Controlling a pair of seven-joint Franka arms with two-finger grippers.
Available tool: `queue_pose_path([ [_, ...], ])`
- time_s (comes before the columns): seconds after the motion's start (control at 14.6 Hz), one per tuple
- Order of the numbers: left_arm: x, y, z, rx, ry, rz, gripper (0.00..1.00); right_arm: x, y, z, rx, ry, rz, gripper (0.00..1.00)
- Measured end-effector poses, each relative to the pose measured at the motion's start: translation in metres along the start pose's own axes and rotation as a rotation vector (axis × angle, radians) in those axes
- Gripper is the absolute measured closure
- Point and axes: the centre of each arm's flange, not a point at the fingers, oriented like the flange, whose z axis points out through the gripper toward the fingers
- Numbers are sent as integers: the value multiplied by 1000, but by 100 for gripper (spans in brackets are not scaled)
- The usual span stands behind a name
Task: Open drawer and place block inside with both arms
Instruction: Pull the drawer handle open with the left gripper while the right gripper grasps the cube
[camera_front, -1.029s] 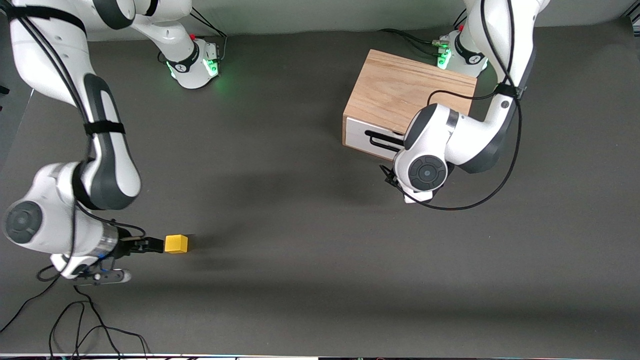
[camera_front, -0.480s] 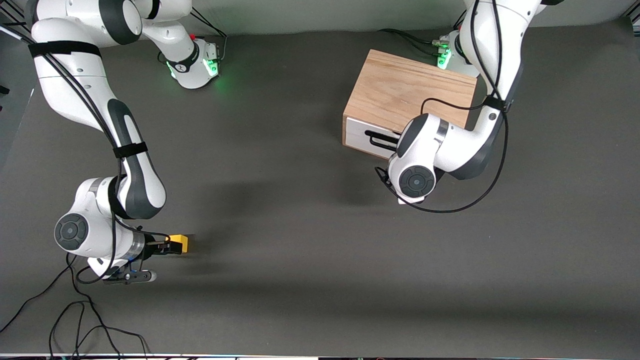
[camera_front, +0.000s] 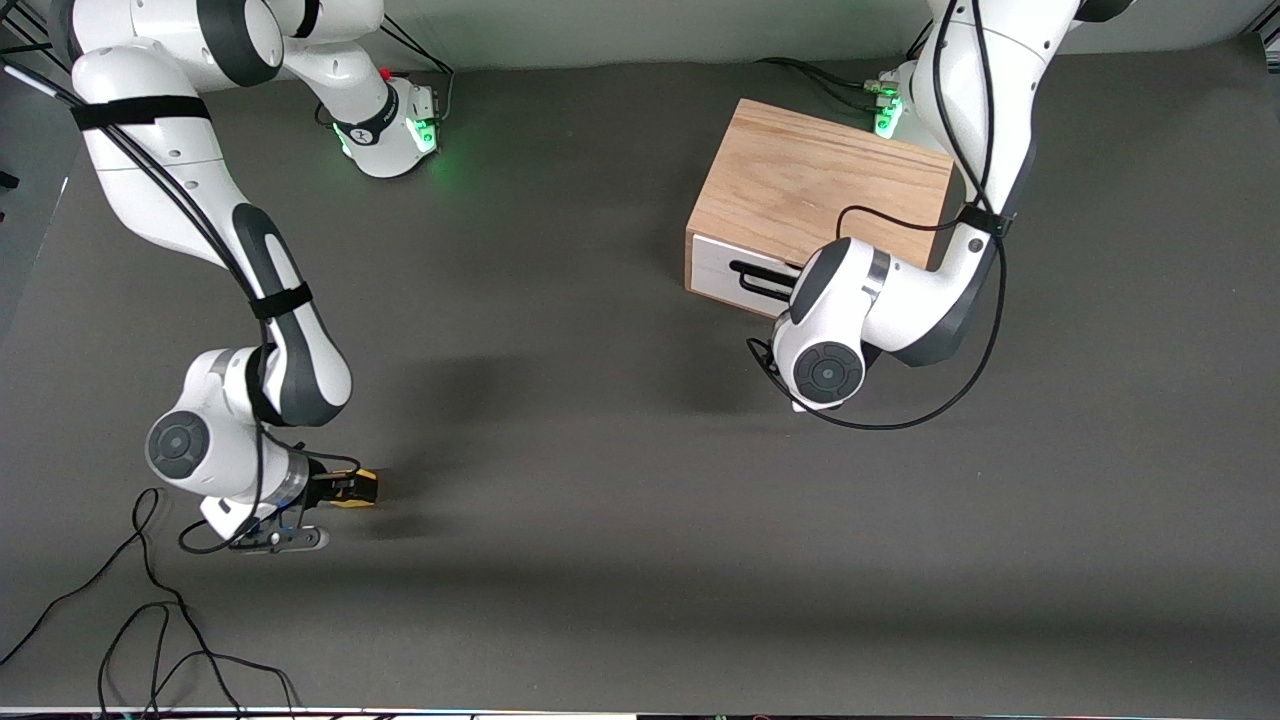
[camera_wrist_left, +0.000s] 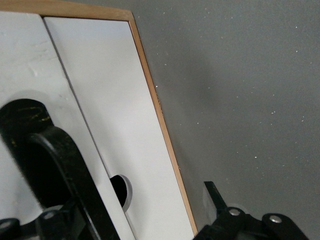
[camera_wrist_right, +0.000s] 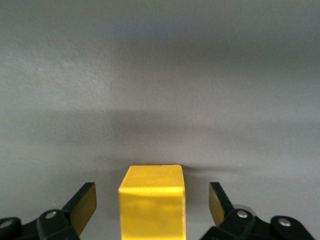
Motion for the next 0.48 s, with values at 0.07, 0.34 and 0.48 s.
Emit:
queue_pose_path([
  [0.07, 0, 0, 0, -3, 0, 0, 7, -3, 0, 3, 0, 0, 0, 0],
  [0.34, 0, 0, -6, -17, 1, 1, 36, -9, 1, 7, -1, 14, 2, 0],
  [0.48, -1, 1, -18, -47, 5, 3, 48, -13, 1, 12, -2, 21, 2, 0],
])
